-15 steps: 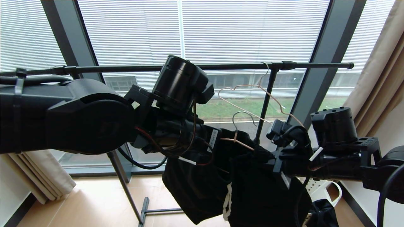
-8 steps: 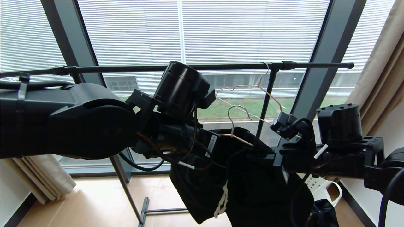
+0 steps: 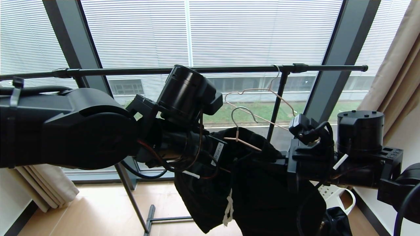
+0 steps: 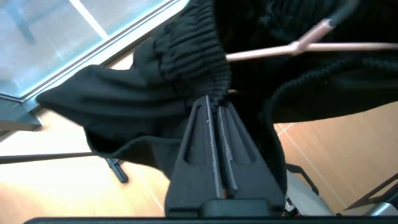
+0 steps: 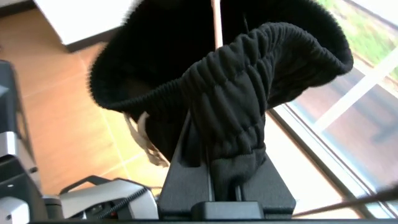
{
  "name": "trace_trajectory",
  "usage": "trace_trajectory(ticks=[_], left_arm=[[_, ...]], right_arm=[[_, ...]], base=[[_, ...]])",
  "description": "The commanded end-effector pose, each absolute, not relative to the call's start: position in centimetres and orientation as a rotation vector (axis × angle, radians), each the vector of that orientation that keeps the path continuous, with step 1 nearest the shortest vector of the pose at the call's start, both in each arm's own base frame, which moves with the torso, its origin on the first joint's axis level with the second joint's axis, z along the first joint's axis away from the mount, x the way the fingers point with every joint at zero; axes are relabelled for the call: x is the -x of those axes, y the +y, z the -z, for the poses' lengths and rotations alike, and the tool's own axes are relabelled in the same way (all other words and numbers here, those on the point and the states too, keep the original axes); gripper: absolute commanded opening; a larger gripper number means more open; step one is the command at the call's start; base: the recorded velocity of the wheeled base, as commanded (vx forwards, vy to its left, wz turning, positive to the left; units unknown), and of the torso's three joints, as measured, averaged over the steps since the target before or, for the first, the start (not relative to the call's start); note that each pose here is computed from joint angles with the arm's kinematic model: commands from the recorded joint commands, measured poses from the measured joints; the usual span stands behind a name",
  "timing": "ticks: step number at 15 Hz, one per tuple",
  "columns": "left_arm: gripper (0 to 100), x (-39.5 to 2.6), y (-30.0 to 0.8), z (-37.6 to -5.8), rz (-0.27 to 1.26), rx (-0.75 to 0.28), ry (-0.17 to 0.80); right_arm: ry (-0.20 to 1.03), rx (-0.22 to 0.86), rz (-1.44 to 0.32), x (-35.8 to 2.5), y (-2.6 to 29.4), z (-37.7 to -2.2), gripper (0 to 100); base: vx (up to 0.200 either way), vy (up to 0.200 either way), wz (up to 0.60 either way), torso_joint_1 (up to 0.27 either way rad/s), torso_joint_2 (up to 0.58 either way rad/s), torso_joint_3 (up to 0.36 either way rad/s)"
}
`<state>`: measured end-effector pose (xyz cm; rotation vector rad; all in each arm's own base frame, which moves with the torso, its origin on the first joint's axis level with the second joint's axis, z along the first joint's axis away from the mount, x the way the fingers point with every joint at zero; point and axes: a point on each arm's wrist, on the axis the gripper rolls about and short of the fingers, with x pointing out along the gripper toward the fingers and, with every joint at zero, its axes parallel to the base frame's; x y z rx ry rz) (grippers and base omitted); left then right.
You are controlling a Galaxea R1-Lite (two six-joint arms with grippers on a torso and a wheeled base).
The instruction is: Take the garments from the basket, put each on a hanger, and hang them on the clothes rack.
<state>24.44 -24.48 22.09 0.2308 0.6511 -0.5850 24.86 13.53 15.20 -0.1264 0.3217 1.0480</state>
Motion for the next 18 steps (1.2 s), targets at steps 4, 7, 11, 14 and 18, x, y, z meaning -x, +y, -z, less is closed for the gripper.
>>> trace_trajectory(ticks=[4,7,11,14,18], left_arm=[[100,-25.0,-25.1,-21.9,0.579,-0.225,0.643],[100,-24.8,-25.3,-21.9,0.589,-0.227,0.641],[100,-23.4,-24.1,-22.9,0.592,-0.215,0.627],[100,-22.2,-22.8,-23.8,0.594,-0.205,0.611],[100,-21.1,-21.0,-24.1,0.574,-0.202,0.606]], right_arm=[[0.306,0.113,-1.104,-24.1,13.3,-14.8,0],[0.305,0.106,-1.134,-23.9,13.3,-14.8,0],[0.308,0.098,-1.123,-24.4,12.8,-14.6,0],[0.297,0.072,-1.179,-24.6,12.0,-14.7,0],[0.303,0.014,-1.27,-25.5,10.5,-14.2,0]], base=[[0.0,0.0,0.0,0.0,0.0,0.0],[0.0,0.0,0.0,0.0,0.0,0.0],[0.0,0.0,0.0,0.0,0.0,0.0],[0.0,0.0,0.0,0.0,0.0,0.0],[0.0,0.0,0.0,0.0,0.0,0.0]])
